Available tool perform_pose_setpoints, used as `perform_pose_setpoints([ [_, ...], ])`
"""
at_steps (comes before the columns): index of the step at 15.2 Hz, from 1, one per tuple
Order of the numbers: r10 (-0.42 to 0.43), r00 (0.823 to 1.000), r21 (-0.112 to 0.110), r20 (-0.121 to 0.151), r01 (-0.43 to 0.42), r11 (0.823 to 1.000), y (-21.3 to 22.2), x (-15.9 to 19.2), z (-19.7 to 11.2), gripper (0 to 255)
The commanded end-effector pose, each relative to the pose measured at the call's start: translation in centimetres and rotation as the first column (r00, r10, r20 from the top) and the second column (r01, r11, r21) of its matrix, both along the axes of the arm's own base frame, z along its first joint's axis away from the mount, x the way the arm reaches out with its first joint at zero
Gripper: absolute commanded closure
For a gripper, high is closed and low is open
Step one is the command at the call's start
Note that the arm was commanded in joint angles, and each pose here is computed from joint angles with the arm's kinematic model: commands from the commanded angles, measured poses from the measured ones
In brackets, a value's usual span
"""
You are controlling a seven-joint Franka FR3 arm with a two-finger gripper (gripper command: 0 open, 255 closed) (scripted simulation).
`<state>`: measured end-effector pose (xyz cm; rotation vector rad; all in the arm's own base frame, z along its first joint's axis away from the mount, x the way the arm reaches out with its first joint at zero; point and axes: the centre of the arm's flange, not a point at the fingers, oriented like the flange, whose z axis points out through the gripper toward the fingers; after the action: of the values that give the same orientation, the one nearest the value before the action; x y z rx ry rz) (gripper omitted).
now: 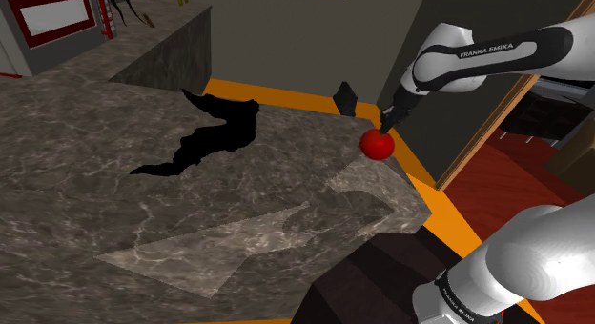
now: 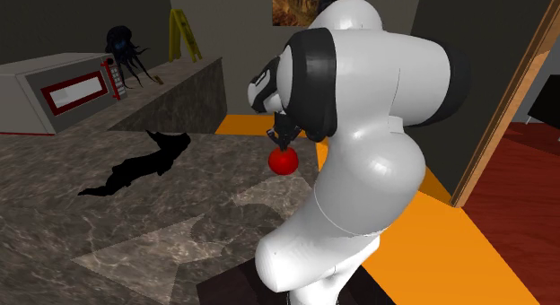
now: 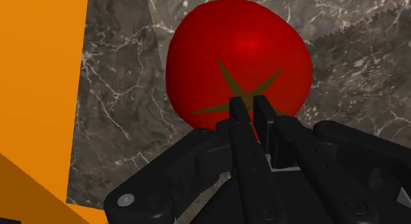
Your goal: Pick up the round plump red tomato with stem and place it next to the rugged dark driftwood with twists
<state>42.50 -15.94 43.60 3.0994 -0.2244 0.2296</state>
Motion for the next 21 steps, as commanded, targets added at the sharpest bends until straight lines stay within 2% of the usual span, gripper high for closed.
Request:
perform_pose_setpoints([
  [1, 0.000, 1.000, 0.000, 0.000, 0.000, 1.000, 0.0, 0.0, 1.1, 255],
  [21, 0.000, 1.000, 0.000, 0.000, 0.000, 1.000, 0.0, 0.0, 11.7, 255],
])
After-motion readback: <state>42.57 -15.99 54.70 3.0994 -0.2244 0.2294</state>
